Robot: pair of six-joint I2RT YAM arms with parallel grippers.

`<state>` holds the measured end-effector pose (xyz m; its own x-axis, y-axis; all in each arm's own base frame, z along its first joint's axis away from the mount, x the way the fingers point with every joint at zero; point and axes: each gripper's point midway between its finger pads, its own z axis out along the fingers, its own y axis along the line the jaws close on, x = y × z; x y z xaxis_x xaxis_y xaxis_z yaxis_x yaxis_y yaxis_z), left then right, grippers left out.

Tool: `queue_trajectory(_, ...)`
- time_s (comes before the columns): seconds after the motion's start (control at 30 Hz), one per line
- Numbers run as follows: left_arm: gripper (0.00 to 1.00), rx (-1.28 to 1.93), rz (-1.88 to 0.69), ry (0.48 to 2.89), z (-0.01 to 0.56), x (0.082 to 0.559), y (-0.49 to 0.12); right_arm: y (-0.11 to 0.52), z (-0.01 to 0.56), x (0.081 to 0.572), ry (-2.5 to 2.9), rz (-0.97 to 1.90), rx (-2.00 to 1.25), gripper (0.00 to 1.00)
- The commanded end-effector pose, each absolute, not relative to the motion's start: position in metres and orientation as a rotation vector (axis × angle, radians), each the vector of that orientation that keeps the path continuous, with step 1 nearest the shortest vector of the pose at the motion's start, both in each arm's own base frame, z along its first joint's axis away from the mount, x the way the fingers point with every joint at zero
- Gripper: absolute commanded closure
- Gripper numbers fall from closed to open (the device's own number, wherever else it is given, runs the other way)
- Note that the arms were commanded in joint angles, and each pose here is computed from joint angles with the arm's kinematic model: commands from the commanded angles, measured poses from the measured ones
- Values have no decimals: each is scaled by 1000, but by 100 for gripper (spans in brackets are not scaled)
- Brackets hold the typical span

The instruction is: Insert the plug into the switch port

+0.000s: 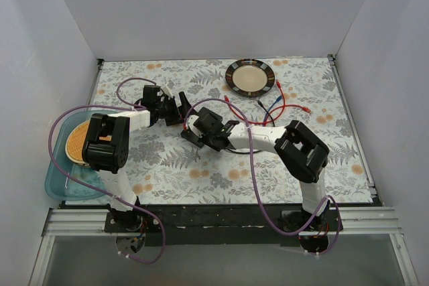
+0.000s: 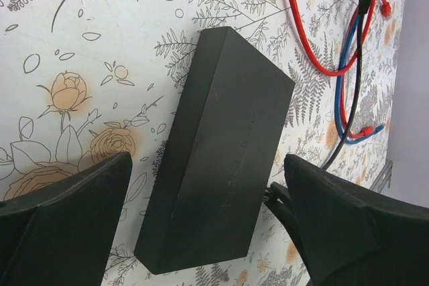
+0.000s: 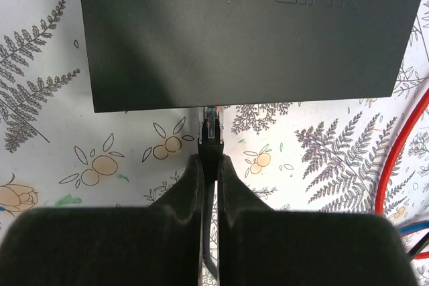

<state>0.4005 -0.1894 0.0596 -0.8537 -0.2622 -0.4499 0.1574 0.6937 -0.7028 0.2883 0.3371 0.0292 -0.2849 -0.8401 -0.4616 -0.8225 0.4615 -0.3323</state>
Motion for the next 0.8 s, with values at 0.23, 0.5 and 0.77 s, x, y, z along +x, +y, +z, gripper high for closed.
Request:
queue_trajectory(0.23, 2, -64, -1085, 2365, 61, 399, -193, 352, 35, 283, 2141, -1, -1344, 99)
queue_trajectory(0.5, 2, -66, -1097, 2372, 59, 396, -194, 354, 30, 283, 2160, -33, -1309, 99)
queue_trajectory(0.77, 2, -52, -1144, 2361, 63, 389, -198, 358, 31, 295, 2185, -78, -1219, 99)
